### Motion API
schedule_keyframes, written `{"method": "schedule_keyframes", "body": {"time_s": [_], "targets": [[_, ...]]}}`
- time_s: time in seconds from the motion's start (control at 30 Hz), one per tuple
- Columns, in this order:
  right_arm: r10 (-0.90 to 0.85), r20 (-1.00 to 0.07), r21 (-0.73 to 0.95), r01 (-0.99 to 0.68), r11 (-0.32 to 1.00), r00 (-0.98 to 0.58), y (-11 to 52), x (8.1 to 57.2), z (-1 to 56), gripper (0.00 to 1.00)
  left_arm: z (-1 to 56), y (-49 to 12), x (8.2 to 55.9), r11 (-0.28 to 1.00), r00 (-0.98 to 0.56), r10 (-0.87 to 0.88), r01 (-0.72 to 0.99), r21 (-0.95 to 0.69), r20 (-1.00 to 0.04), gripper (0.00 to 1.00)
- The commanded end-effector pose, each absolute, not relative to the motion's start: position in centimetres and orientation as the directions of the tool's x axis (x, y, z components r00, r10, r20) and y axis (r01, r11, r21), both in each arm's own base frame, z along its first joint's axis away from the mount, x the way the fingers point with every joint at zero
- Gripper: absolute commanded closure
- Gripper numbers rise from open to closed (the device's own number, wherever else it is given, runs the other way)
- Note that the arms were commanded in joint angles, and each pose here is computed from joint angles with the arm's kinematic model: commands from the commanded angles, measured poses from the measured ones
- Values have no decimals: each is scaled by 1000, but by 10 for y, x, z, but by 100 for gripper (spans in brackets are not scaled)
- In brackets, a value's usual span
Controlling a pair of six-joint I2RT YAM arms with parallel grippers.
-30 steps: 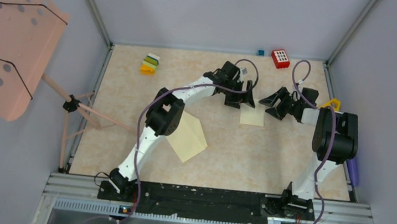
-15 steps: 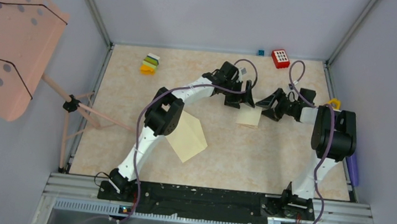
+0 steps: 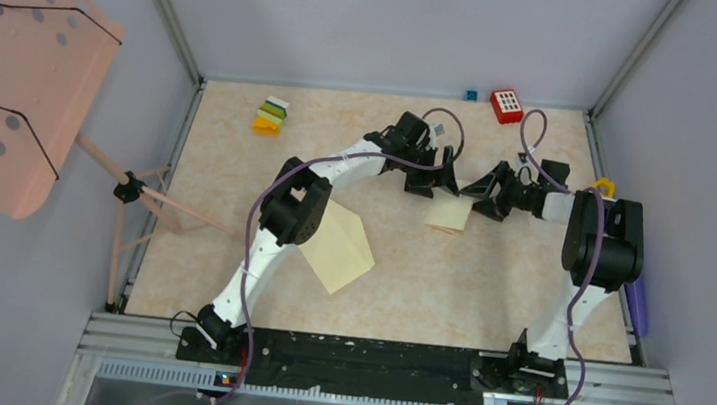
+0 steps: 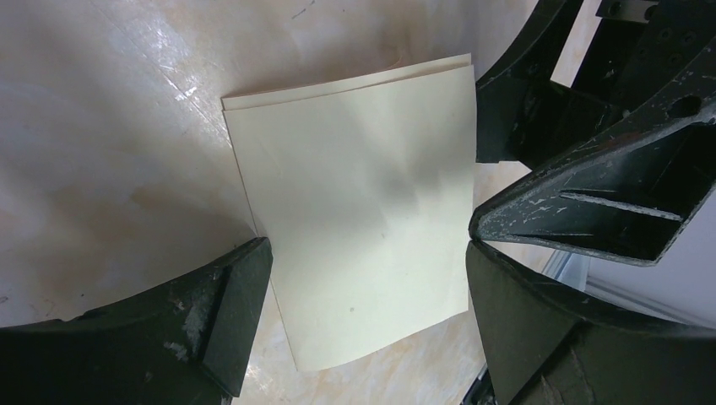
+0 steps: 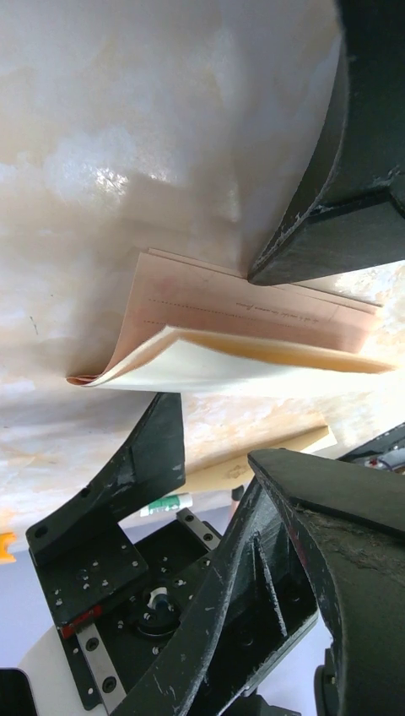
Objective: Place the letter into the envelope and seal it
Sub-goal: Pick up the letter from the center of the board.
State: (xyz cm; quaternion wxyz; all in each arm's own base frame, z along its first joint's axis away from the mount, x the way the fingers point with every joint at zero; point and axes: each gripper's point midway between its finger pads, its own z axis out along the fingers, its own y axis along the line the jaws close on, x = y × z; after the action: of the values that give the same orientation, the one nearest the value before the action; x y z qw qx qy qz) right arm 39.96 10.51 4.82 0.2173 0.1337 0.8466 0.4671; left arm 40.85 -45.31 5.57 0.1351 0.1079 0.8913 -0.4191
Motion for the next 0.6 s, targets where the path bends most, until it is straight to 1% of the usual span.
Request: {"method": "schedule_keyframes", "body": {"time_s": [0.0, 0.2, 0.43, 0.57], "targets": [[385, -196, 882, 10, 472, -902, 120, 384, 52, 28, -11, -426, 375, 756, -983, 104, 175, -631, -148, 8], [361, -173, 919, -18, 395, -916, 130, 384, 60, 30, -11, -427, 374, 751, -985, 104, 171, -638, -142, 8], [357, -183, 945, -63, 322, -916, 135, 387, 78, 31, -11, -428, 375, 749, -985, 100, 166, -642, -138, 8], [371, -192, 937, -57, 344, -909, 133, 389, 77, 36, -11, -427, 376, 750, -986, 96, 163, -641, -138, 8]]}}
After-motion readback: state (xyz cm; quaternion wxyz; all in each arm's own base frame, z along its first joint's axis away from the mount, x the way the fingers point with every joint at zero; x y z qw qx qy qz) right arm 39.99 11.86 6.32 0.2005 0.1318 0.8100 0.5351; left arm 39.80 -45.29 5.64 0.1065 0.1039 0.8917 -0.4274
